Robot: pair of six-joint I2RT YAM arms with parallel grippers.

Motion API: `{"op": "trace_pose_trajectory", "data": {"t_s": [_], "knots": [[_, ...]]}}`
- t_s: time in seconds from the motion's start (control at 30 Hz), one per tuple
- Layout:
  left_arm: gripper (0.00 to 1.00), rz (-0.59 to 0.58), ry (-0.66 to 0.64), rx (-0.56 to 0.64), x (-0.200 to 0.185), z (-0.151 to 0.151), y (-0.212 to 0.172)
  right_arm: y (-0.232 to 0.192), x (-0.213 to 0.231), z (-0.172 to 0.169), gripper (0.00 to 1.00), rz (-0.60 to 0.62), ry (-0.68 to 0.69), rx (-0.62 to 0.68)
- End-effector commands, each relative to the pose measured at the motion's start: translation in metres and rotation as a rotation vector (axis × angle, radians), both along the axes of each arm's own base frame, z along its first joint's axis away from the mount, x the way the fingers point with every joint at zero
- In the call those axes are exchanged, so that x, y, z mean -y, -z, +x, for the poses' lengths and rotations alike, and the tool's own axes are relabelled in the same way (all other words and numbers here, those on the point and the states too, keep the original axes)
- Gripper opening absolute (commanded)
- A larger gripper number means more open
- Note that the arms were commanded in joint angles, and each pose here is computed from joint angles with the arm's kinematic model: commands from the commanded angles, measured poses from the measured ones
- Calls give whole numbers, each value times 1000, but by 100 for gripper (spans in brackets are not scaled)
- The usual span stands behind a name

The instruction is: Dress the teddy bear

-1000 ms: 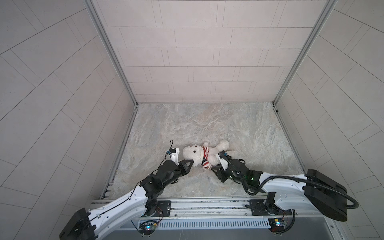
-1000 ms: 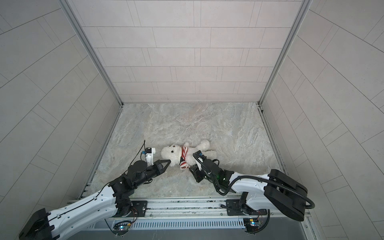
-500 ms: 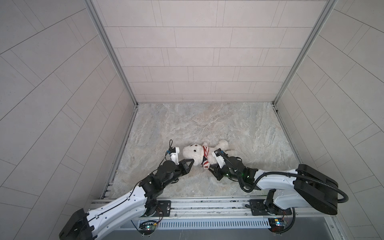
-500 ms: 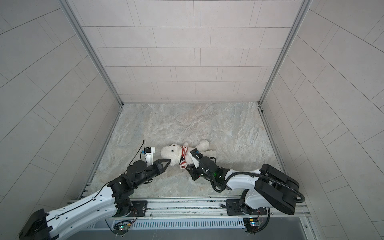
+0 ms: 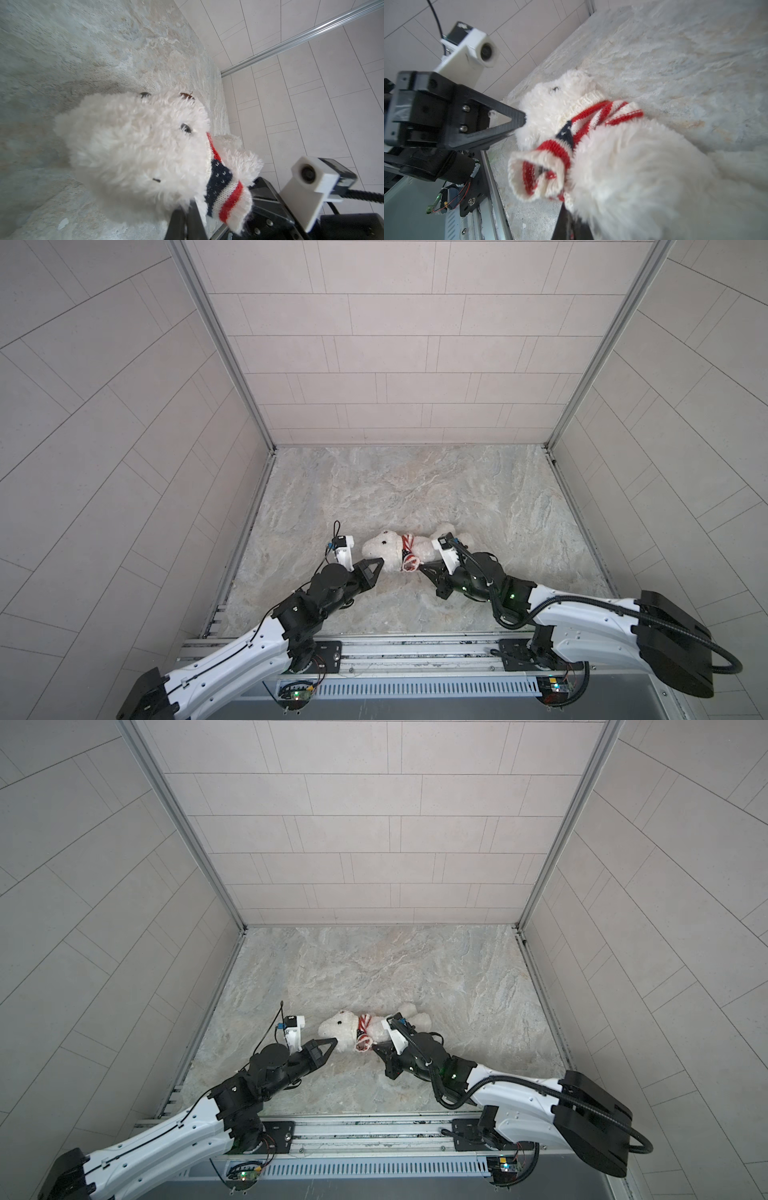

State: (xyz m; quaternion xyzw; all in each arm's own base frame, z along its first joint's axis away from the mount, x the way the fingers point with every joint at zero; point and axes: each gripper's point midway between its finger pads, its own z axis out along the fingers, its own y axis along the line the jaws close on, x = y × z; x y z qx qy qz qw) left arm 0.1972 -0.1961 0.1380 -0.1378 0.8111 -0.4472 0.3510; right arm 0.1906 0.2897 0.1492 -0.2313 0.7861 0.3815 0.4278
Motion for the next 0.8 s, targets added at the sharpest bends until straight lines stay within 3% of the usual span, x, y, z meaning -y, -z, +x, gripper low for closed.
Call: {"op": "trace_pose_trajectory", "data": {"t_s": [0.0, 0.2, 0.4, 0.77], "knots": [[0, 36, -56, 1, -12, 3, 5, -16, 2, -9, 0, -57, -19, 70], [0, 64, -53, -5, -13, 2, 11, -40, -1, -17, 0, -30, -24, 149], [0, 110, -40, -17, -18, -3, 23, -51, 24, -6, 0, 10, 113, 196], [0, 180, -78, -41, -39, -11, 46, -37, 61, -8, 0, 48, 220, 199]]}}
